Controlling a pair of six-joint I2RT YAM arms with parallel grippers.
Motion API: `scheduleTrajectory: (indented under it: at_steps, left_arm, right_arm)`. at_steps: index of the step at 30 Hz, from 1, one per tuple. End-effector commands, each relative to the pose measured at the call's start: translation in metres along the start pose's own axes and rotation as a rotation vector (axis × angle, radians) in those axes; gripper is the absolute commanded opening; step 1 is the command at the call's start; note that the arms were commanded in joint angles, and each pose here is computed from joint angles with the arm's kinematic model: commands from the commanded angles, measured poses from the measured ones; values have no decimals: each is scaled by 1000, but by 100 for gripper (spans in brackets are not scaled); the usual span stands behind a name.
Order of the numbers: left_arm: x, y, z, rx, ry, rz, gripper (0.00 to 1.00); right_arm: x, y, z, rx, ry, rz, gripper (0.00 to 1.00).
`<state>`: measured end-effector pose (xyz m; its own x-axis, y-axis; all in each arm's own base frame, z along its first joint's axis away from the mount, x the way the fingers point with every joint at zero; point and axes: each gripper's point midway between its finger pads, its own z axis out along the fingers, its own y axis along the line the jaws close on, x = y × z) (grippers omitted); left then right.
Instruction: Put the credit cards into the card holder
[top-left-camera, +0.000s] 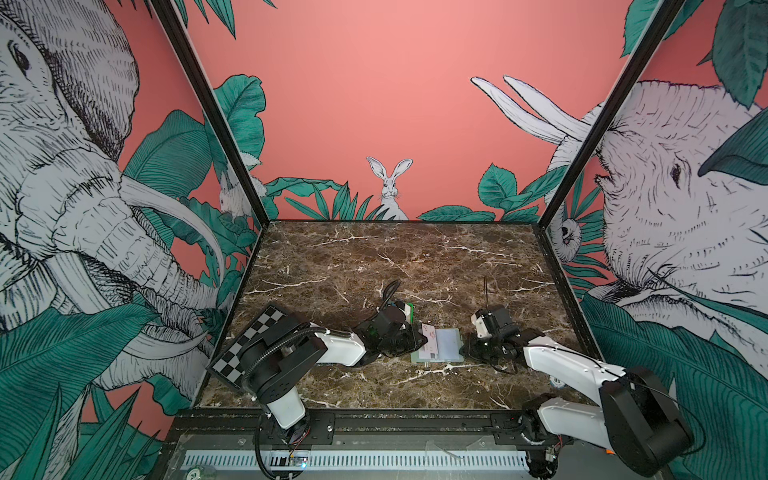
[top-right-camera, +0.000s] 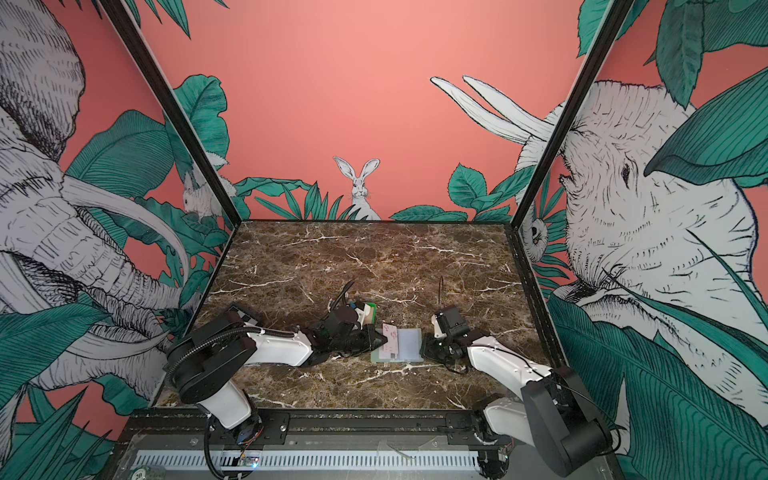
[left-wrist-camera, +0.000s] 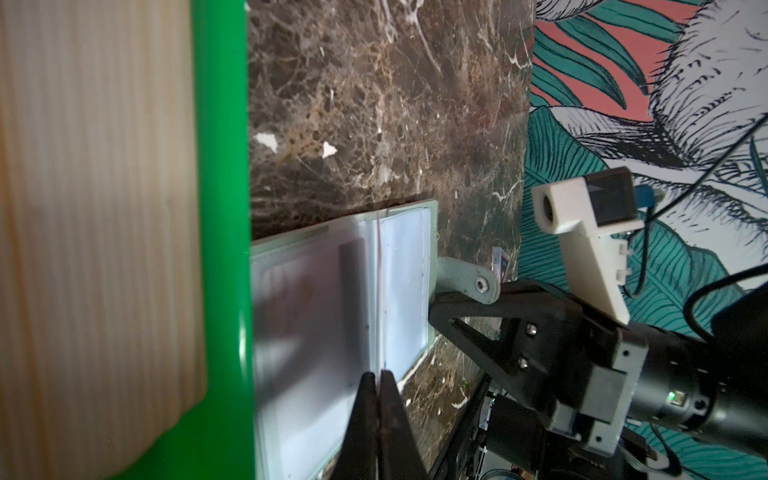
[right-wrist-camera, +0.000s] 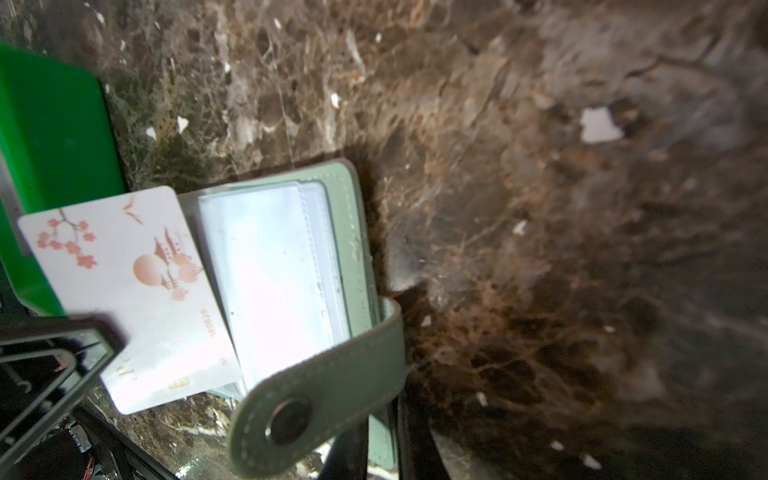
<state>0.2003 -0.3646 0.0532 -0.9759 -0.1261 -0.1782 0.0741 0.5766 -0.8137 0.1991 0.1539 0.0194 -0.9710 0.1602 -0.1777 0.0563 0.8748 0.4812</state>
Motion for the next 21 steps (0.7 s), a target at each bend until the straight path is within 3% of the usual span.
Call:
scheduleTrajectory:
  at_steps: [1, 6, 21]
  left_arm:
    - [0, -5, 3, -4, 1, 4, 0]
    - [2, -2, 6, -18, 6, 11, 0]
    - [1, -18, 16, 99, 12, -34, 0]
  right_arm:
    - [4, -6, 3, 27, 5, -12, 15]
    - [4, -6, 4, 32, 5, -18, 15]
    - [8, -27, 3, 147, 12, -29, 14]
